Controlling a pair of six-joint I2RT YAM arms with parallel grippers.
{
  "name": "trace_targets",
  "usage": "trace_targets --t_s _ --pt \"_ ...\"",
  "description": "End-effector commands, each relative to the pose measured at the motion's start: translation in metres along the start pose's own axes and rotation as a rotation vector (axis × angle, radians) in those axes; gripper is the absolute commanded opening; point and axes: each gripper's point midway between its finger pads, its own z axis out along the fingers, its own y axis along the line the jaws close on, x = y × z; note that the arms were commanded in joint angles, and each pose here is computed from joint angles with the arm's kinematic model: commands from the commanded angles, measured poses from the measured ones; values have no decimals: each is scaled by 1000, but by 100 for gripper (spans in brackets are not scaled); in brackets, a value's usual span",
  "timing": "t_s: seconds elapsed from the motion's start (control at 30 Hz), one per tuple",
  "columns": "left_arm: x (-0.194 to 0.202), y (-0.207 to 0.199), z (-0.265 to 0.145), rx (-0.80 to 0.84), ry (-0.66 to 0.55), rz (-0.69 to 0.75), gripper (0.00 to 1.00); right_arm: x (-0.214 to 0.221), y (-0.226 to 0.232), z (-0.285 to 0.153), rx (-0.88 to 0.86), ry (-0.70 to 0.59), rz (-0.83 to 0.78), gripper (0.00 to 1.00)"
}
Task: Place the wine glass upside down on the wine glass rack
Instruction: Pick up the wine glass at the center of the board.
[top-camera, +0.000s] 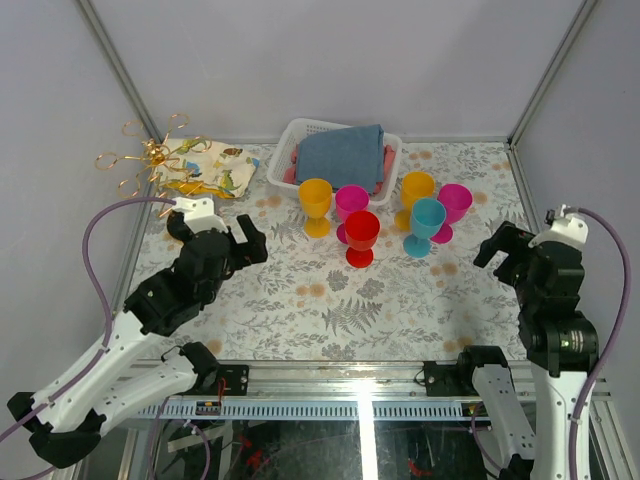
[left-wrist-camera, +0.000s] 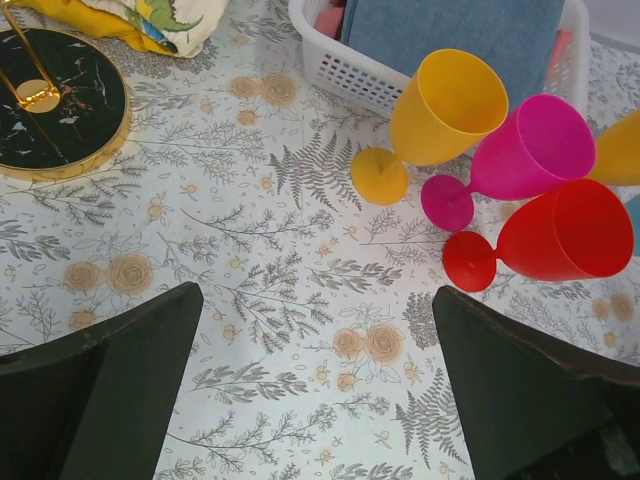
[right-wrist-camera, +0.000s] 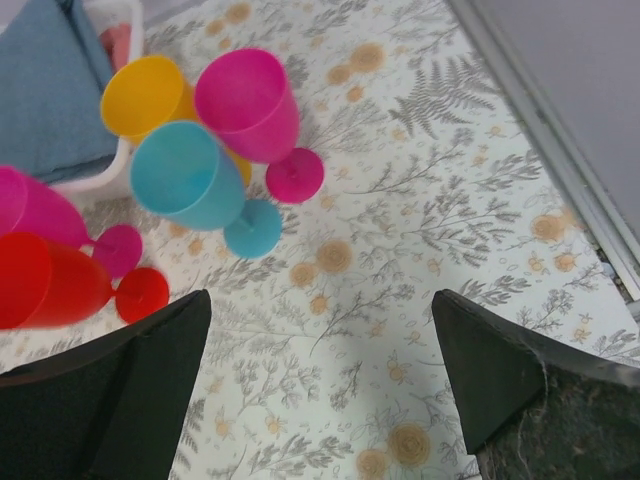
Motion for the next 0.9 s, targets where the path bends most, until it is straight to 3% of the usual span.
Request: trace_targets --t_s 0.0,0.43,0.7,0.87 --pt "1 -5 -4 29 15 -19 100 -1 27 1 -130 126 -93 100" --pt "7 -7 -13 90 41 52 100 29 85 14 -423 368 -60 100" --pt "3 4 -16 63 11 68 100 26 102 26 -459 361 -22 100" --pt "2 8 -15 48 0 98 100 42 132 36 -451 384 -117 100"
